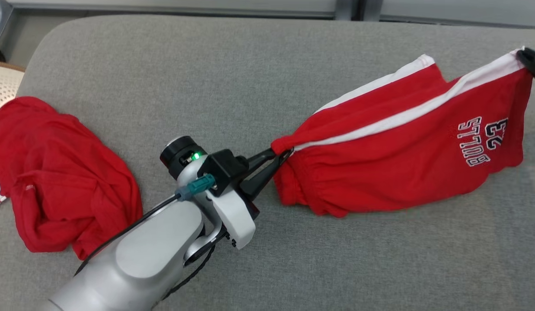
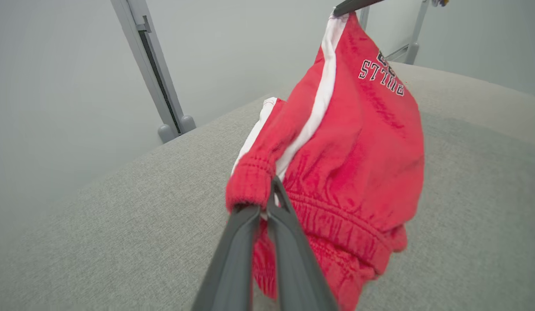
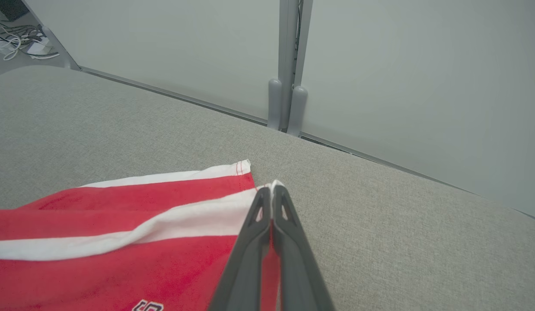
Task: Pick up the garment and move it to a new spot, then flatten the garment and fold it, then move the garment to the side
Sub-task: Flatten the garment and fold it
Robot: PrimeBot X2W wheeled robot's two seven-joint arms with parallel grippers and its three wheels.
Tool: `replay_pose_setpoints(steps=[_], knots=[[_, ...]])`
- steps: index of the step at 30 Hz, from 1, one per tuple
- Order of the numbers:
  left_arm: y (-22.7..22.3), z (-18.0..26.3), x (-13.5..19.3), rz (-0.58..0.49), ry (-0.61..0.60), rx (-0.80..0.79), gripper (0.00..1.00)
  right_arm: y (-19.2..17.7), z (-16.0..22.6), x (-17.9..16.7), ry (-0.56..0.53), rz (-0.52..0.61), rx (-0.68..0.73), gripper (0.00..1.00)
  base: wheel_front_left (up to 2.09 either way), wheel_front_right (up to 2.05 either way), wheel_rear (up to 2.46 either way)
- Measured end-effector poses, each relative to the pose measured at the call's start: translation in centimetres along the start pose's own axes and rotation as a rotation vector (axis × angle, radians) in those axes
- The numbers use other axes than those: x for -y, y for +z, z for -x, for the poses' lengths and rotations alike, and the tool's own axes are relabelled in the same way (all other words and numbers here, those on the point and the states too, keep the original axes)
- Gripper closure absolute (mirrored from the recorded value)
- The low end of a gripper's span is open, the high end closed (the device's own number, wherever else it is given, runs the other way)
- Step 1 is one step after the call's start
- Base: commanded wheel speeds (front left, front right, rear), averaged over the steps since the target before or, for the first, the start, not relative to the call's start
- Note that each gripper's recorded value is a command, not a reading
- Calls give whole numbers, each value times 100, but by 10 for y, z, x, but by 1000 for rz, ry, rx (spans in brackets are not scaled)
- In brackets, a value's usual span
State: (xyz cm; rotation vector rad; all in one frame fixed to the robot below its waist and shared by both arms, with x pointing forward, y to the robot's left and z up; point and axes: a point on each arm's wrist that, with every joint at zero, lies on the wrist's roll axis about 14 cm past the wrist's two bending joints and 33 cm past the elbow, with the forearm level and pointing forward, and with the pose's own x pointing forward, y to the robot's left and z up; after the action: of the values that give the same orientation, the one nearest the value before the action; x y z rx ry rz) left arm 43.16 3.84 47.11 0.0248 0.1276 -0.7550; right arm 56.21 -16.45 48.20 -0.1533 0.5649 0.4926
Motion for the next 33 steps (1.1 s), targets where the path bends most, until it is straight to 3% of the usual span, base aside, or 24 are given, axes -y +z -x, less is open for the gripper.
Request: replay_pose_setpoints(steps=[8, 14, 29, 30, 31, 32, 33], knots=[[-32, -14, -36, 37, 78, -78, 100, 4, -62, 3, 8, 48, -4, 100, 0, 0, 0], [-55, -22, -43, 58, 84, -130, 100, -7, -98, -4, 26, 94, -28, 100, 0, 0, 0], [-77, -22, -60, 93, 143, -180, 100, -19, -134, -6, 33, 107, -27, 100, 0, 0, 0], [-77, -22, -59, 94, 142, -182, 86, -18, -134, -6, 33, 101, -21, 100, 0, 0, 0], [-77, -22, -59, 94, 142, -182, 23, -17, -135, -5, 28, 99, -6, 41, 0, 0, 0], [-78, -22, -59, 95, 143, -184, 0, -15, -135, -3, 20, 97, 7, 0, 0, 0, 0], [-78, -21, -60, 95, 145, -185, 0, -13, -135, 1, 8, 98, 15, 0, 0, 0, 0]])
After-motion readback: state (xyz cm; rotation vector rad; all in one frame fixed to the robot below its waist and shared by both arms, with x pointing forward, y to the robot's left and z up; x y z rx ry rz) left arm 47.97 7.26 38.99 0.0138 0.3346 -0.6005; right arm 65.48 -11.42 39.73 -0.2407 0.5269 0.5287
